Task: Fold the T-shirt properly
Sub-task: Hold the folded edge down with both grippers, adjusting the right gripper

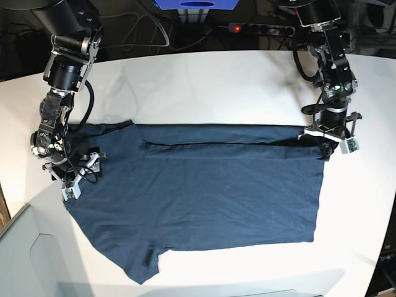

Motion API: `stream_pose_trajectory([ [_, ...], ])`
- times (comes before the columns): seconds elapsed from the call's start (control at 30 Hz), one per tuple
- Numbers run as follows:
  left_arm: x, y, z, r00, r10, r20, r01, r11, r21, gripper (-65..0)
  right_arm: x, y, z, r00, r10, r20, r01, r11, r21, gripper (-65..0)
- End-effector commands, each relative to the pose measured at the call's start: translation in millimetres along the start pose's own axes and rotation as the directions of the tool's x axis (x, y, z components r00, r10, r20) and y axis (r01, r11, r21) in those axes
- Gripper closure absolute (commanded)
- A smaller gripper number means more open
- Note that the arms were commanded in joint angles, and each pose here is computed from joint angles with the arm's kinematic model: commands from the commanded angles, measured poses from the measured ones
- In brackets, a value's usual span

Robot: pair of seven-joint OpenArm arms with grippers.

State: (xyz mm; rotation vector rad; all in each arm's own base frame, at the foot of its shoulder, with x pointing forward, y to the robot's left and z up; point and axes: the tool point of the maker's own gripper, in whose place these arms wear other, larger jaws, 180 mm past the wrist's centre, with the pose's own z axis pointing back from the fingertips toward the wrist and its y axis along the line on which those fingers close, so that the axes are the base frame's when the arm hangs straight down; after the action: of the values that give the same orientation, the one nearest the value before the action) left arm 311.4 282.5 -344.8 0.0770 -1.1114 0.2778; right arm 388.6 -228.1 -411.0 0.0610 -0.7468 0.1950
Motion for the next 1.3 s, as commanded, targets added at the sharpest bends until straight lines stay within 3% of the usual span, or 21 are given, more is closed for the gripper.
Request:
stream_pose_trajectory([
  [0.0,18,1,0,0.998,-0.006,0.058,0.006,1.0,0.001,0.0,24,-4,5,0.998,0.017,0.065,-0.018,1.0,0.002,-39.3],
  [0.07,18,0,0,0.998,-0.005,0.058,0.005,1.0,0.001,0.0,23,-3,5,0.998,0.02,0.064,-0.02,1.0,0.006,-29.5],
  [0.2,18,0,0,0.998,-0.004,0.058,0.004,1.0,0.0,0.0,22,-1,4,0.998,0.019,0.063,-0.02,1.0,0.01,-2.5],
  [0.23,18,0,0,0.998,-0.004,0.058,0.004,1.0,0.0,0.0,21,-1,4,0.998,0.019,0.062,-0.02,1.0,0.01,0.0],
  [0.73,19,1,0,0.998,-0.006,0.06,0.006,1.0,0.002,0.0,51,-1,18,0.99,0.057,0.131,-0.054,0.998,-0.022,-0.8],
  [0.83,19,1,0,0.998,-0.004,0.062,0.004,1.0,0.002,0.0,49,-1,17,0.99,0.056,0.127,-0.053,0.998,-0.02,-8.1],
  [1.0,20,-1,-1,0.998,-0.001,0.063,0.001,1.0,-0.001,0.0,40,2,11,0.994,0.036,0.105,-0.036,0.999,-0.005,-35.8],
  [1.07,20,-1,-1,0.998,-0.001,0.063,0.001,1.0,-0.001,0.0,34,2,7,0.996,0.02,0.092,-0.02,1.0,0.005,-44.1],
  [1.17,20,-1,-1,0.998,-0.002,0.064,0.002,1.0,-0.001,0.0,27,2,4,0.997,0.014,0.077,-0.015,1.0,0.013,-43.9],
  [1.27,20,-1,-1,0.998,-0.002,0.064,0.002,1.0,-0.001,0.0,25,4,4,0.997,0.015,0.073,-0.016,1.0,0.017,-35.8],
])
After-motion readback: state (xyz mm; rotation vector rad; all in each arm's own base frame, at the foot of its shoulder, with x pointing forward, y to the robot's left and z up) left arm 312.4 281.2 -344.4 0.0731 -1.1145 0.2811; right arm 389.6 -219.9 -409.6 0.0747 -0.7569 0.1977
